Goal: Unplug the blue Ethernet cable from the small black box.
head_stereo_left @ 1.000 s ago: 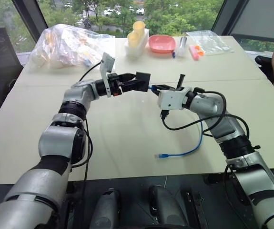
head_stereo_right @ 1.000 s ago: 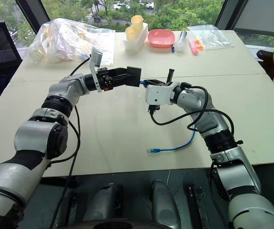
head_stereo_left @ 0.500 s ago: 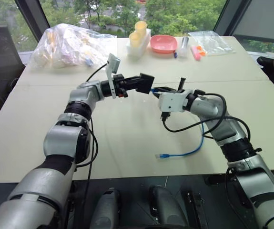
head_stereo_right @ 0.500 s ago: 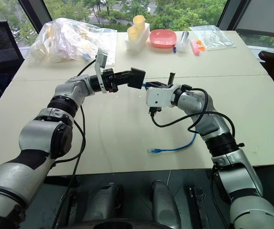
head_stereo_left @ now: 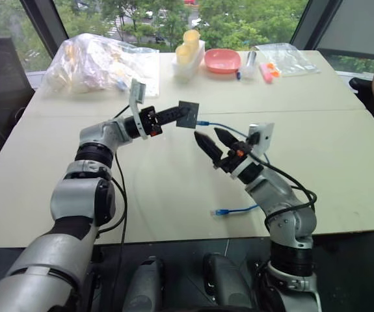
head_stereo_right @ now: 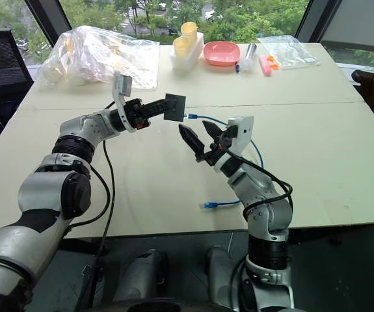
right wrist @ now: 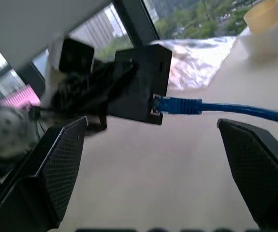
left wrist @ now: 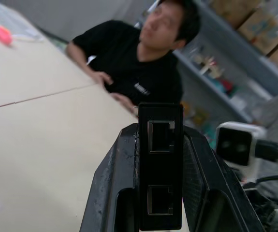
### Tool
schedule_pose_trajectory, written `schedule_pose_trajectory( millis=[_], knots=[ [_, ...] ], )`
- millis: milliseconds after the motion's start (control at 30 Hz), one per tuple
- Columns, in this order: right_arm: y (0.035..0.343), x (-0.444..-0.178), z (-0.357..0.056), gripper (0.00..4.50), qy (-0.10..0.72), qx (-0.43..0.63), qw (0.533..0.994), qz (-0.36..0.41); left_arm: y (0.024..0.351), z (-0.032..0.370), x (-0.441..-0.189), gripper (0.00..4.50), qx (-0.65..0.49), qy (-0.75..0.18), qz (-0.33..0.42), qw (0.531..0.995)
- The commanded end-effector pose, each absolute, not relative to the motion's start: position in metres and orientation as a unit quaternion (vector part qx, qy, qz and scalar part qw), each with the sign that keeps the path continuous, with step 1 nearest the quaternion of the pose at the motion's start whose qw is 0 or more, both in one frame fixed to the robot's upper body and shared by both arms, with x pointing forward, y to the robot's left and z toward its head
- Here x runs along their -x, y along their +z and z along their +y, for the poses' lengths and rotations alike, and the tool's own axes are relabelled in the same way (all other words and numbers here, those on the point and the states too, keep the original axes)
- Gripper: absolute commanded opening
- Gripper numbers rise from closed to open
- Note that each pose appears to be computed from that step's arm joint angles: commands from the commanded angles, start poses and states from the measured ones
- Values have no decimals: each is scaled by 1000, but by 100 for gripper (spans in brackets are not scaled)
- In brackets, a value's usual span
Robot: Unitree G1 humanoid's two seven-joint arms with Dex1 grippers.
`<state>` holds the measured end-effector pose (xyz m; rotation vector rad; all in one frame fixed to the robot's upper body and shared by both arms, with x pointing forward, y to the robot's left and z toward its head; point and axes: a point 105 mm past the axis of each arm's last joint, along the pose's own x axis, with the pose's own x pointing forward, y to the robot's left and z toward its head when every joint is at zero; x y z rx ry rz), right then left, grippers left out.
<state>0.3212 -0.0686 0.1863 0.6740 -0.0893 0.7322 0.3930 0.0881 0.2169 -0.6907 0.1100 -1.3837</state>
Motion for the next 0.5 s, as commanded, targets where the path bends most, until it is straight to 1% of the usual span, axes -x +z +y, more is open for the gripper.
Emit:
schedule_pose_trajectory(
  millis=[33, 200, 500],
  knots=[
    [206, -320, -69, 447, 352, -394, 847, -67, 240, 93, -380, 54, 338, -655, 13, 675],
    [206, -325, -67, 447, 344, -417, 839, -64, 242, 93, -372, 54, 362, -658, 14, 660],
    [210, -323, -62, 447, 365, -409, 834, -63, 241, 87, -367, 54, 367, -657, 22, 658]
  ],
)
